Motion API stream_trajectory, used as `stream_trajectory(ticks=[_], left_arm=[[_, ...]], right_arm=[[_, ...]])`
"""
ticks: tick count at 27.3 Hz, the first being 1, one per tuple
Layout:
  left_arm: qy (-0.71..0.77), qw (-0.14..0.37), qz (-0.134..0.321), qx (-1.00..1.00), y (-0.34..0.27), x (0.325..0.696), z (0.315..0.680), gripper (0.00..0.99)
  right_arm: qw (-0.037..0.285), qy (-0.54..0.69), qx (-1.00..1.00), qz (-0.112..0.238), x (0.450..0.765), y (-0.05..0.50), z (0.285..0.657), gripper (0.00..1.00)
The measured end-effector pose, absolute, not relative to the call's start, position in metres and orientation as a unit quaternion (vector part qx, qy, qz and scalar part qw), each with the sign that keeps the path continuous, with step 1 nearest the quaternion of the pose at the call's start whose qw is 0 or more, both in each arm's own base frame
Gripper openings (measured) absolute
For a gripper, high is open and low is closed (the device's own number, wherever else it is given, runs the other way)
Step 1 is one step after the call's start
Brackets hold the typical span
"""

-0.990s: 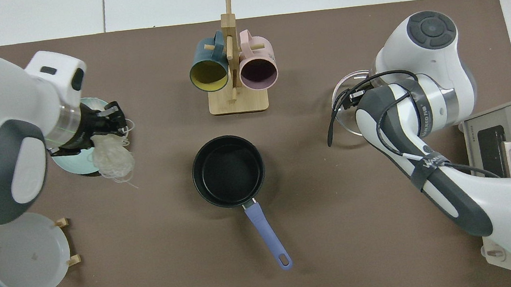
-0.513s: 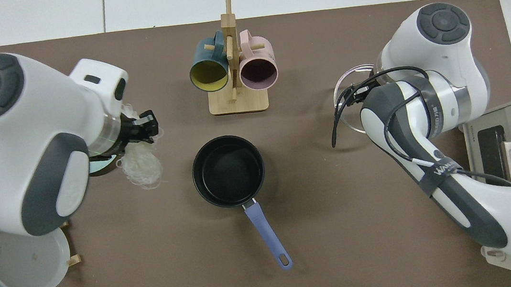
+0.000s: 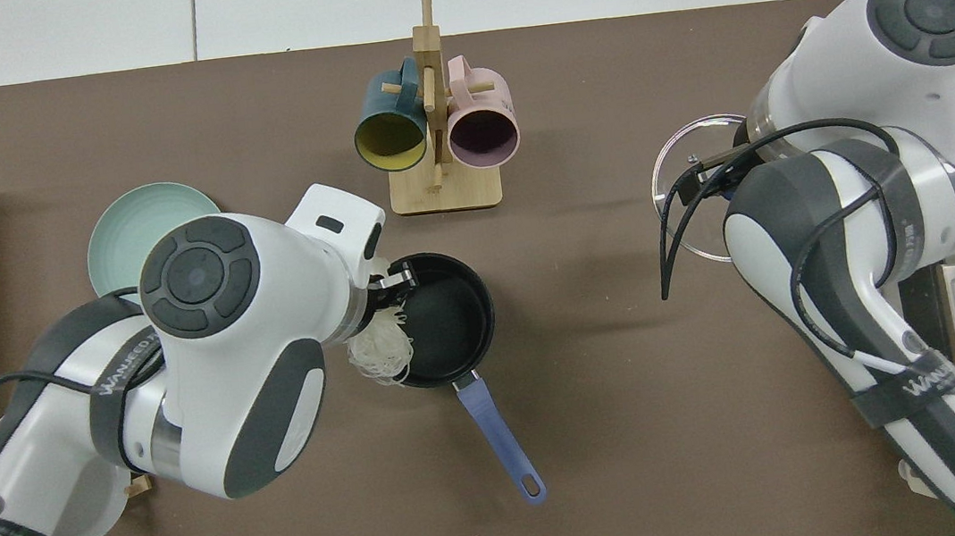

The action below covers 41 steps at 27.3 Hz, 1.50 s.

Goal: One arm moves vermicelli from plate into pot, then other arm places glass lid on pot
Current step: 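Lower the vermicelli into the saucepan and open the left gripper, then withdraw the left gripper to rest while the right gripper carries the lid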

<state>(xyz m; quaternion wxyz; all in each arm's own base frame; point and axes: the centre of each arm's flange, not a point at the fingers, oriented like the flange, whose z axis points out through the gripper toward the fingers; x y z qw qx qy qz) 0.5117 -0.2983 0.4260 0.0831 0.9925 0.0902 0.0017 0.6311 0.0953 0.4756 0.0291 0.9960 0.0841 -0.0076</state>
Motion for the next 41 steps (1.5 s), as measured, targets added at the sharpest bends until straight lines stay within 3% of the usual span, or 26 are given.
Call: stream_trajectory(ticks=[11,20,23,27,28,32,37,41], left_arm=[[0.079,0.077,-0.016,0.994,-0.318,0.510,0.380,0.427],[0.088,0.082,-0.019,0.993,-0.324,0.509,0.365,0.405],[0.091,0.082,-0.021,0.992,-0.320,0.512,0.358,0.485],[0.093,0.080,-0.022,0.992,-0.317,0.515,0.355,0.705],[0.094,0.080,-0.021,0.992,-0.316,0.516,0.355,0.802],[0.100,0.078,-0.017,0.992,-0.309,0.521,0.361,0.978],[0.119,0.063,-0.017,0.991,-0.288,0.541,0.390,0.991],[0.134,0.049,-0.012,0.990,-0.265,0.559,0.438,0.991]], right_arm=[[0.028,0.088,0.996,-0.010,0.631,0.093,0.474,0.44],[0.023,0.087,0.996,-0.016,0.628,0.094,0.469,0.44],[0.023,0.087,0.996,-0.016,0.628,0.094,0.469,0.44],[0.023,0.087,0.996,-0.014,0.626,0.094,0.474,0.44],[0.024,0.087,0.996,-0.015,0.625,0.093,0.476,0.44],[0.022,0.086,0.996,-0.019,0.619,0.093,0.486,0.44],[0.009,0.083,0.996,-0.022,0.607,0.097,0.494,0.44],[0.004,0.077,0.997,-0.017,0.590,0.106,0.486,0.44]])
